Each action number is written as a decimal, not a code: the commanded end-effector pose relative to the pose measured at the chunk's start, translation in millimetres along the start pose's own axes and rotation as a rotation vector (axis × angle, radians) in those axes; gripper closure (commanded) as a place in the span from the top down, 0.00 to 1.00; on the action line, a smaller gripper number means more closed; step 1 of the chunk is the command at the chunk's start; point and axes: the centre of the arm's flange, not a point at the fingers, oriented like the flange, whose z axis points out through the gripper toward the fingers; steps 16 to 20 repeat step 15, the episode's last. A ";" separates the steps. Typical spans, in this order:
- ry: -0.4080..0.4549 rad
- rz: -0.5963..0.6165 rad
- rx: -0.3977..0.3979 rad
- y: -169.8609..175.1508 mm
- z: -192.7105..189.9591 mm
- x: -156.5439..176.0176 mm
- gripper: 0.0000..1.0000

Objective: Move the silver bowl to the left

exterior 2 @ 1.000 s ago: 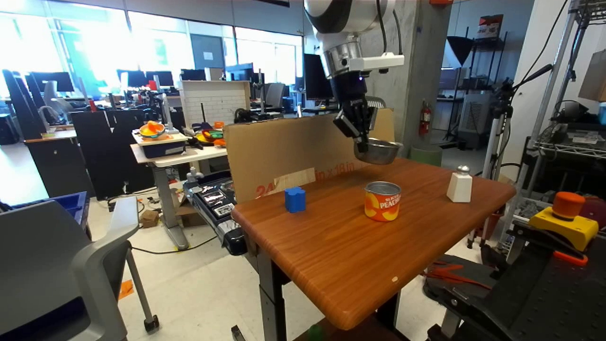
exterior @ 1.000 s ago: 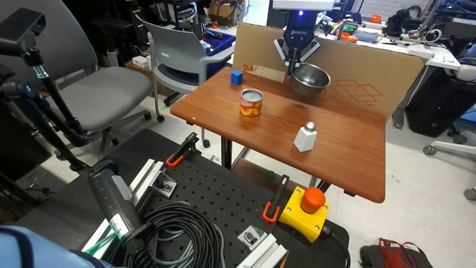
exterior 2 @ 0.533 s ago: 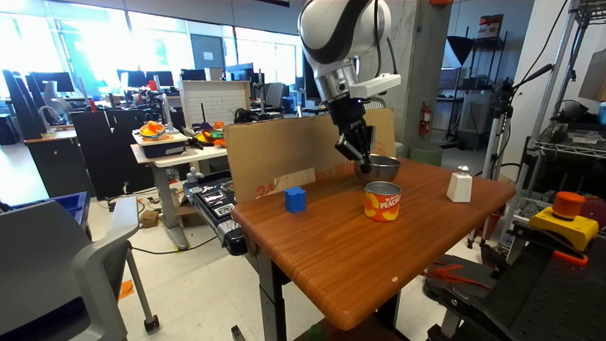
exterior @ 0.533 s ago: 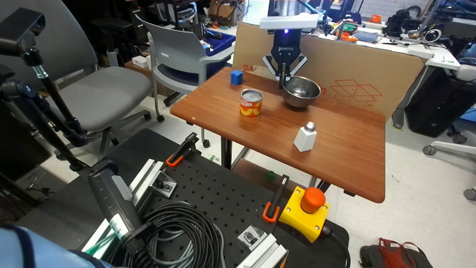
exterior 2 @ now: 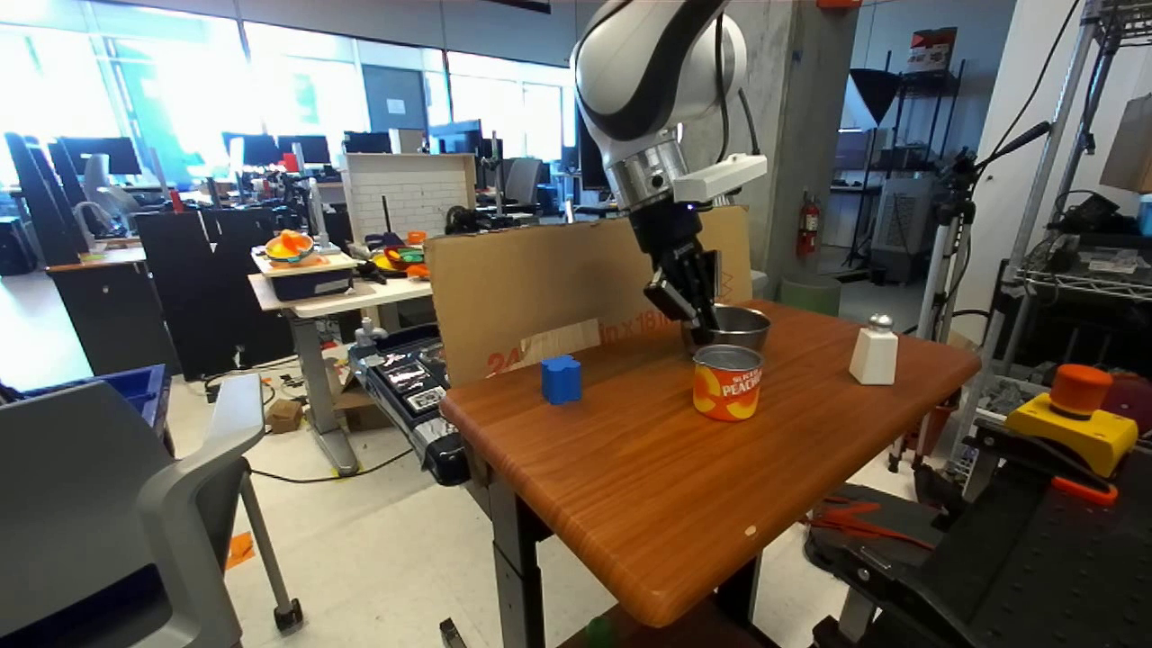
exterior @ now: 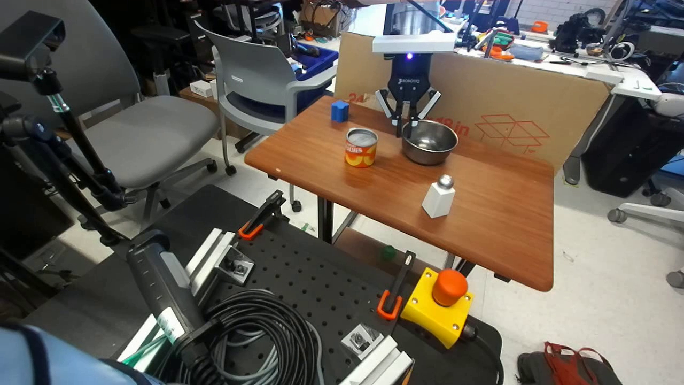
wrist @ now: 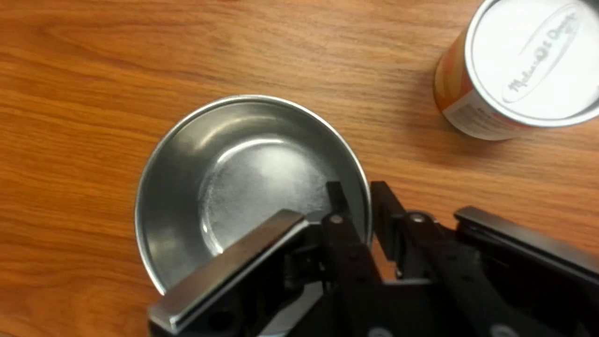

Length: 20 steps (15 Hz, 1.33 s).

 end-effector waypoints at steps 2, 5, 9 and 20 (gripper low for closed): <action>0.012 -0.025 -0.008 7.1 -10.8 -23.5 0.60; 0.039 -0.030 0.008 18.9 -30.1 -59.4 0.82; 0.044 0.002 0.034 29.6 -40.1 -53.4 0.86; 0.074 0.019 0.076 43.5 -54.0 -91.2 1.00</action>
